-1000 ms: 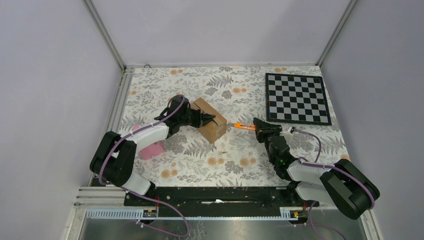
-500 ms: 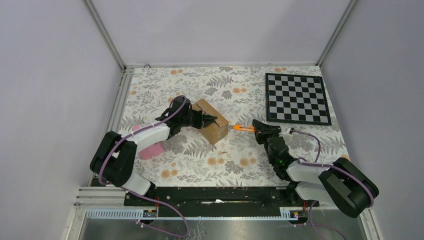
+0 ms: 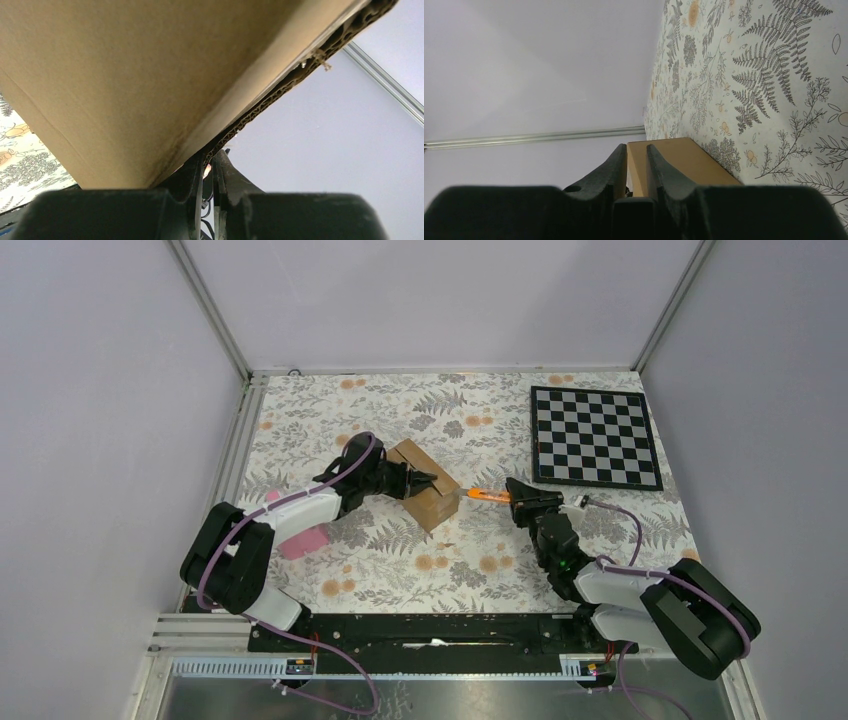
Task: Unpack the express box
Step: Cut the express box at the center of the board.
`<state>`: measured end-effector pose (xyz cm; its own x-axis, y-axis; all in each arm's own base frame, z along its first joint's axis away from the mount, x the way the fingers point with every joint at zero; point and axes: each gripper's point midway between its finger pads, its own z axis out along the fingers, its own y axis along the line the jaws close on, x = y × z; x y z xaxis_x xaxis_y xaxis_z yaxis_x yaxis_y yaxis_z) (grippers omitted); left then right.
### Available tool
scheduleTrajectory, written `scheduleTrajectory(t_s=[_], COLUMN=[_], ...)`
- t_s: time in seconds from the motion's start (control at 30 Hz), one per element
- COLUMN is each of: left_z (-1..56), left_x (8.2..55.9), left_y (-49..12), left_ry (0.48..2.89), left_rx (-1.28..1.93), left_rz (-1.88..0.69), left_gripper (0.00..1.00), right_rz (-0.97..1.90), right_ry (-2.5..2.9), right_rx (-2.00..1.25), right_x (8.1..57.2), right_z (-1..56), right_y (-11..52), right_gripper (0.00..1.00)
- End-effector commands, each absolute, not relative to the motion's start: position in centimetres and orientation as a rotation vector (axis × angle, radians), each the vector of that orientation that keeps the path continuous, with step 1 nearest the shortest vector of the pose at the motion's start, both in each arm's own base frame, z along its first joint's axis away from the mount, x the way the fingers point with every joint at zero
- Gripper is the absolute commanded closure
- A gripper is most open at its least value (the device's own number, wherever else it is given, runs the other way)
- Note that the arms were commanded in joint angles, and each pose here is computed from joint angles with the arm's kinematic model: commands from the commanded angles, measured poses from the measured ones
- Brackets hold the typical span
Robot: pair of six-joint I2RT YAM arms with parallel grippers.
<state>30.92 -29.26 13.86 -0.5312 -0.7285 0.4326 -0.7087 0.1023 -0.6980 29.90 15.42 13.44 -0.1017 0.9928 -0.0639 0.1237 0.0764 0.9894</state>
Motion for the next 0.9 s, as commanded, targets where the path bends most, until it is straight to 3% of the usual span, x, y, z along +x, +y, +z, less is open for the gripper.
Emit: scheduleTrajectory(t_s=[0.0, 0.33, 0.53, 0.87], left_z=[14.0, 14.8, 15.9, 15.4], left_x=[29.5, 29.9, 31.1, 33.8], left_y=[-29.8, -30.2, -30.9, -31.6], left_ry=[2.364, 2.306, 2.056, 1.904], left_rx=[-1.609, -1.686, -1.865, -1.950], left_rz=[-1.465, -1.477, -1.543, -1.537], left_gripper=[1.00, 0.98, 0.89, 0.88], right_rz=[1.161, 1.026, 0.991, 0.896], right_ry=[1.359, 1.333, 1.245, 1.107], right_rx=[1.213, 1.224, 1.238, 1.267], right_x=[30.0, 30.0, 30.7, 30.9], right_z=[14.2, 14.2, 15.5, 17.1], right_y=[14.9, 12.8, 11.7, 9.0], right_gripper=[1.00, 1.00, 1.00, 1.00])
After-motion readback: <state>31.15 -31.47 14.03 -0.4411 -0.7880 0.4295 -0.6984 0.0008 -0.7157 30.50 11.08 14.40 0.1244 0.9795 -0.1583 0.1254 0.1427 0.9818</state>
